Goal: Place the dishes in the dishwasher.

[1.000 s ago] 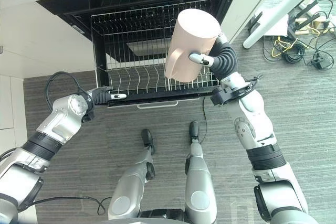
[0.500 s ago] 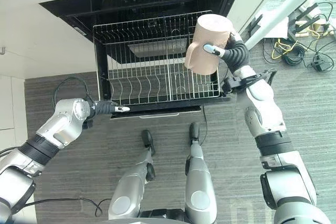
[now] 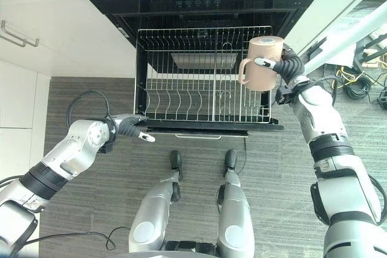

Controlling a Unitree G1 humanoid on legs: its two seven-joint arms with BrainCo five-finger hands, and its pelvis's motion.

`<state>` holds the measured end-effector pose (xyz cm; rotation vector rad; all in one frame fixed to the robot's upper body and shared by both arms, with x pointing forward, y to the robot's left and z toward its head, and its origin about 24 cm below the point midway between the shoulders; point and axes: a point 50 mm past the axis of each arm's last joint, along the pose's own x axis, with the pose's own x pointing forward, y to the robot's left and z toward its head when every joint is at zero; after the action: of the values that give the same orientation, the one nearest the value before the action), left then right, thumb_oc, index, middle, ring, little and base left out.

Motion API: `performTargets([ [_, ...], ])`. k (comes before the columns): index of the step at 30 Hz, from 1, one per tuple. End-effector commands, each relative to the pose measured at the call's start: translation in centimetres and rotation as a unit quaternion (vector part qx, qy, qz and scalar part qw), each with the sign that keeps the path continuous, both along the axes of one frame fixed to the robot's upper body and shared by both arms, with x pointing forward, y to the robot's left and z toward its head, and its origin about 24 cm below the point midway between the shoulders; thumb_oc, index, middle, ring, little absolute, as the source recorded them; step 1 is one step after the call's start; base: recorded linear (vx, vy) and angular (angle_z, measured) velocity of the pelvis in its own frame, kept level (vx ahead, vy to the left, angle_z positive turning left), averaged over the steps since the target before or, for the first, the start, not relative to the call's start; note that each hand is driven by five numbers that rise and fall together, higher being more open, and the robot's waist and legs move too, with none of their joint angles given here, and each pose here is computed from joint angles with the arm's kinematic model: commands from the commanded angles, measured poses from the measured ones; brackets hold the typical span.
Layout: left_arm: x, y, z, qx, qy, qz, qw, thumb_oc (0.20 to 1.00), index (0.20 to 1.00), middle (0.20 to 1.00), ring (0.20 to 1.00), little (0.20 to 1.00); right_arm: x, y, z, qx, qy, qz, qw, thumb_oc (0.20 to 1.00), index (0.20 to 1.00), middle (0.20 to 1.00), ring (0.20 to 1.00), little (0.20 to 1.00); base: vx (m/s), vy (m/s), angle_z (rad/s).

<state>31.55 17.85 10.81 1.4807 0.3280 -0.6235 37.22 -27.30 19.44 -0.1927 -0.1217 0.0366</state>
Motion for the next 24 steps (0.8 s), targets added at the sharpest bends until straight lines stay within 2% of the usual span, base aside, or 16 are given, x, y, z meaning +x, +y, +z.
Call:
performTargets([
  [1, -5.6, 1.7, -7.6, 0.012, 0.186, 0.004, 0.982, 1.000, 1.000, 1.000, 1.000, 1.000, -0.6, -1.3, 3.6, -0.021, -0.061, -0.006, 0.998, 0.200, 0.200, 0.200, 0.200, 0.200, 0.06, 0.012, 0.18],
  [12, -7.4, 1.9, -9.3, 0.004, 0.216, -0.009, 0.976, 1.000, 1.000, 1.000, 1.000, 1.000, 0.5, -2.7, 2.7, -0.021, -0.002, -0.047, 0.999, 0.200, 0.200, 0.200, 0.200, 0.200, 0.02, 0.012, 0.01],
  [24, -7.3, 0.8, -9.9, -0.025, 0.211, -0.020, 0.977, 1.000, 1.000, 1.000, 1.000, 1.000, 1.7, -3.2, 3.5, -0.041, 0.041, -0.084, 0.995, 0.200, 0.200, 0.200, 0.200, 0.200, 0.03, 0.026, -0.02],
])
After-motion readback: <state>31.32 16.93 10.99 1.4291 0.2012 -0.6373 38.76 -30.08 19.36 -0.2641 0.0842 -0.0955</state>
